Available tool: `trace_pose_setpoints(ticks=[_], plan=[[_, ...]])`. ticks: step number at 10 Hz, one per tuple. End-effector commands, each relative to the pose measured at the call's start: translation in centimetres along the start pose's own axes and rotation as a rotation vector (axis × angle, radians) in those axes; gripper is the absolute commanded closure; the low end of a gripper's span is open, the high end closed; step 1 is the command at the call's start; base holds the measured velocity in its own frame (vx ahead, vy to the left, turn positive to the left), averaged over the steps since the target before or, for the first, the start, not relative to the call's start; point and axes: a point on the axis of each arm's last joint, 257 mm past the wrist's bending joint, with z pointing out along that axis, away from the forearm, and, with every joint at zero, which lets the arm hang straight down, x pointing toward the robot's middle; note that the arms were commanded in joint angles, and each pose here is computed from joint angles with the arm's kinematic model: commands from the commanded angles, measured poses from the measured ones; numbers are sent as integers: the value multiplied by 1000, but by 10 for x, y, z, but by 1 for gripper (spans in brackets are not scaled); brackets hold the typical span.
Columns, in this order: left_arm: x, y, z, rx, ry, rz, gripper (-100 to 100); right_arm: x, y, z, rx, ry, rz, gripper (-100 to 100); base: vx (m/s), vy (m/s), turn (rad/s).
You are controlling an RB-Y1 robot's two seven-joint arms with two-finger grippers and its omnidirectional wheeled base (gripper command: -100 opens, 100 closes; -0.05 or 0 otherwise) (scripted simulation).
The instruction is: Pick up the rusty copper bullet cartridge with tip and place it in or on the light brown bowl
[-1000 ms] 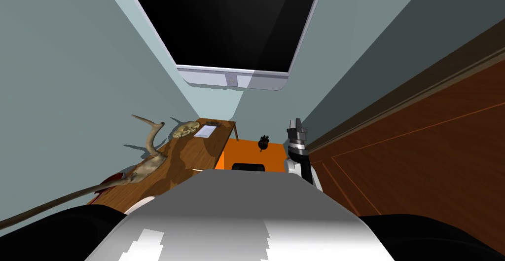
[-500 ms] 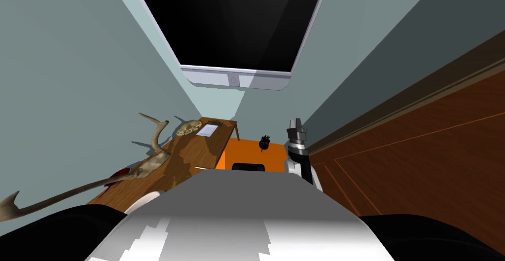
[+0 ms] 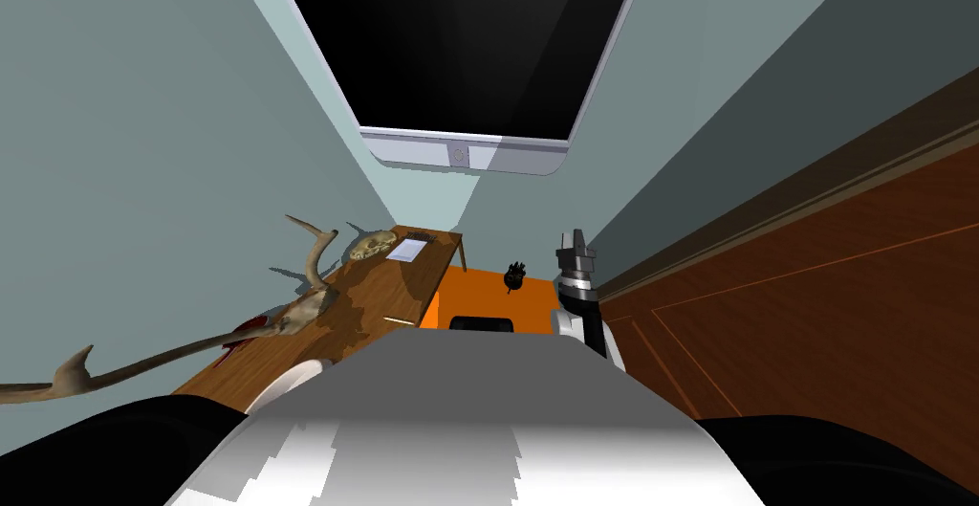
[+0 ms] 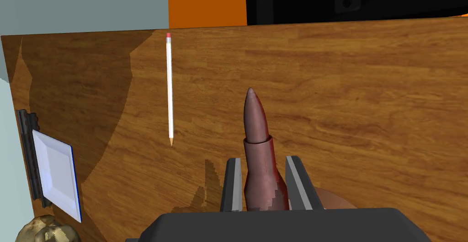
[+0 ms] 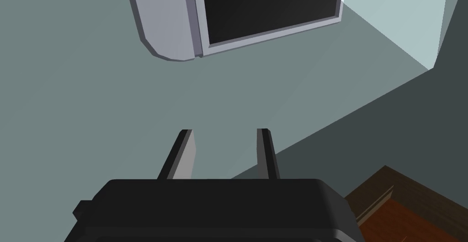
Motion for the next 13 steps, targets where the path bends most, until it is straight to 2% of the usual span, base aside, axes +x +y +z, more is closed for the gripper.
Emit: trace_pose_setpoints(ticks=[1, 5, 6, 8, 9, 10, 13], plan=[[-22, -10, -10, -8, -35, 27, 100, 0, 0, 0, 0, 0, 0, 0, -47, 29, 57], [-74, -37, -34, -32, -126, 97, 100, 0, 0, 0, 0, 0, 0, 0, -39, 29, 39], [-95, -51, -44, -42, -167, 130, 100, 0, 0, 0, 0, 0, 0, 0, -62, 40, 62], [-114, -65, -54, -50, -206, 162, 100, 0, 0, 0, 0, 0, 0, 0, -44, 45, 29], [-106, -63, -49, -47, -188, 151, 100, 0, 0, 0, 0, 0, 0, 0, -18, 24, -2], [-108, -65, -49, -47, -195, 152, -100, 0, 0, 0, 0, 0, 0, 0, -3, 6, -2], [-108, -64, -49, -47, -195, 152, -100, 0, 0, 0, 0, 0, 0, 0, 0, 0, 0]])
